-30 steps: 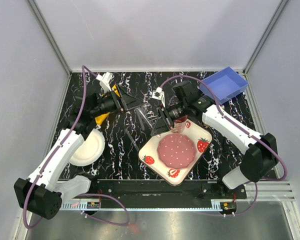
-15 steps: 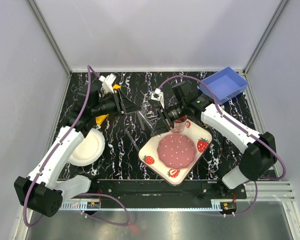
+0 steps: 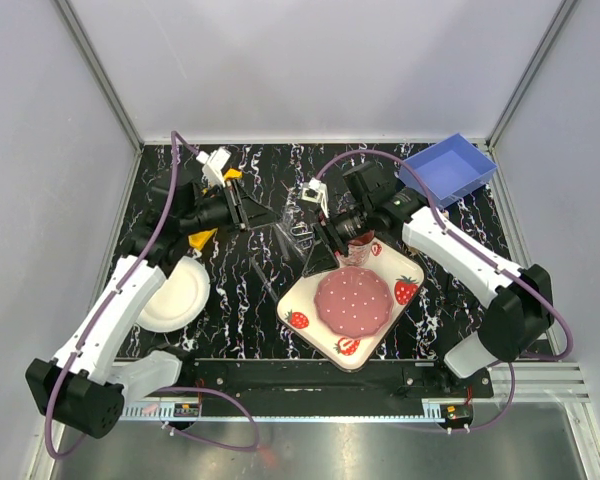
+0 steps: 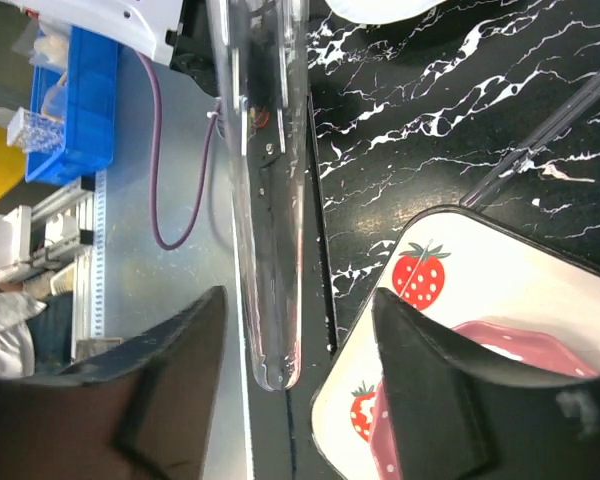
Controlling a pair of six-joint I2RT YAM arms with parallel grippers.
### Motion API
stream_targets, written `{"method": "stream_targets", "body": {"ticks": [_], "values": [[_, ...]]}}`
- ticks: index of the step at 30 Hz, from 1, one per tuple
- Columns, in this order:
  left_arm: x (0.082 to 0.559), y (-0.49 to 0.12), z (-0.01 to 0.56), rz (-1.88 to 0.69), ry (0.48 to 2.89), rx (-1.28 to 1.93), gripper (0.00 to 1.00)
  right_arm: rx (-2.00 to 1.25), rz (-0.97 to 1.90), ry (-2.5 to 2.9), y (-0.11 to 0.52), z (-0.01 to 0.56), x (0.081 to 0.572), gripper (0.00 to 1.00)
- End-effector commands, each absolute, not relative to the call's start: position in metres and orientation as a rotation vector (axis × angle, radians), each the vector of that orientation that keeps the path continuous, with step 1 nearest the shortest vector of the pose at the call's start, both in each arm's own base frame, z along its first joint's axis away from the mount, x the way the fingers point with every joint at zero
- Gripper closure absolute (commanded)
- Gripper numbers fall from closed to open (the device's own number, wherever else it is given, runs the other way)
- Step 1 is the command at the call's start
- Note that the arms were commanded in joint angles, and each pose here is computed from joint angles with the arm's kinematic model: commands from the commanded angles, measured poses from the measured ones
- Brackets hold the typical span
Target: Organize the chemistry lab equipment
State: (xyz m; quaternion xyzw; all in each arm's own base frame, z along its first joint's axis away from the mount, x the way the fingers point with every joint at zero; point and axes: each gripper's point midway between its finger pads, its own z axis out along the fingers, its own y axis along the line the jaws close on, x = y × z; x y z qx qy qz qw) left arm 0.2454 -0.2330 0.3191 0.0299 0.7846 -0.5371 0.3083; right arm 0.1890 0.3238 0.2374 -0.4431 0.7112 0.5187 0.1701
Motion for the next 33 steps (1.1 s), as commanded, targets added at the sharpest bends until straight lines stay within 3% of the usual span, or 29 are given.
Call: {"method": "stream_targets", "body": {"ticks": [1, 2, 5, 9, 19, 33], "values": [[0.249, -0.219, 0.349, -1.355, 1.968, 0.066, 0.87, -1.319, 1.344, 1.913, 0.318, 0.261, 0.192, 0.26], [0.251, -0.213, 0.343, -1.312, 1.988, 0.05, 0.87, -1.33, 1.313, 1.908, 0.314, 0.267, 0.191, 0.12], [0.27, -0.186, 0.332, -1.13, 2.024, -0.033, 0.87, -1.351, 1.174, 1.867, 0.298, 0.274, 0.203, 0.0], [0.305, -0.141, 0.335, -0.831, 1.996, -0.157, 0.87, -1.189, 1.079, 1.88, 0.257, 0.29, 0.237, 0.0], [0.407, -0.063, 0.342, -0.197, 1.944, -0.228, 0.87, -1.048, 0.875, 1.847, 0.194, 0.286, 0.246, 0.0], [0.509, -0.05, 0.335, 0.009, 1.869, -0.194, 0.87, -0.949, 0.925, 1.871, 0.177, 0.272, 0.248, 0.0]]}}
